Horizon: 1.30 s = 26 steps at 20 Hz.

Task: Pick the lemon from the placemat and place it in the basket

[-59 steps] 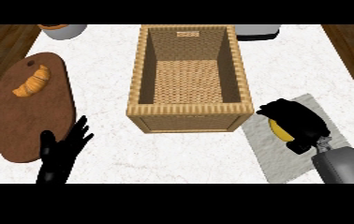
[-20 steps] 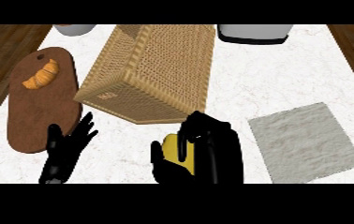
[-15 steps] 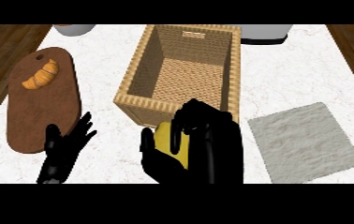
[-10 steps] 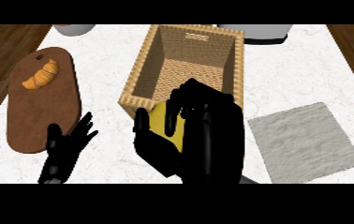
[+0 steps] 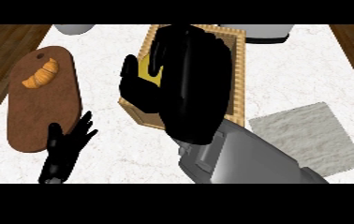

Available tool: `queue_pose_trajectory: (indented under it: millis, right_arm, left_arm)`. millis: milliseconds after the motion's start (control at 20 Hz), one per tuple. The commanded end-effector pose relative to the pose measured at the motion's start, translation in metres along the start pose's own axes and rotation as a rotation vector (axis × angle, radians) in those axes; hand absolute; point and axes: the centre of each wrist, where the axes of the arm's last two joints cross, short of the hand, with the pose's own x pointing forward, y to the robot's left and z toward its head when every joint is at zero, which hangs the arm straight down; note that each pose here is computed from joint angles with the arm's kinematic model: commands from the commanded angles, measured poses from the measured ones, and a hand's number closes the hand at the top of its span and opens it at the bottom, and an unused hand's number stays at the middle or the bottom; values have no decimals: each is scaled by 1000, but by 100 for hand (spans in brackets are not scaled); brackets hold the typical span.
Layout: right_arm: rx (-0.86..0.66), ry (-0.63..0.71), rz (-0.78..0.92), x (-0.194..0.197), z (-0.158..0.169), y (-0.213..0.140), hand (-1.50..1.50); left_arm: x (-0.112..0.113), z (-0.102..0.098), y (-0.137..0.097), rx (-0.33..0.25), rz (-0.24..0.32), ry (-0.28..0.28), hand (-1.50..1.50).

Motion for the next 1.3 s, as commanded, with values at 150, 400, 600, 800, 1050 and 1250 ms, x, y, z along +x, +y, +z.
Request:
queue_pose_trajectory:
  millis: [150,400,600,800,1050,1250]
  right_arm:
    - [31,255,-3,18,-33,11,150]
    - [36,316,-93,-9,-49,33,150]
    - [24,347,-208,-22,-59,41,150]
    - [29,346,-222,-43,-60,51,150]
    - [40,354,-203,-59,-52,73,150]
    - [27,393,71,-79,-43,82,150]
  left_arm:
    - [-12,-1,7,13,11,64,0]
    - [-11,1,8,9,13,45,0]
    - [-10,-3,-2,-18,3,40,0]
    - [-4,-4,-3,21,17,63,0]
    - [-14,-2,15,-5,6,73,0]
    - [-18,4,3,26,32,75,0]
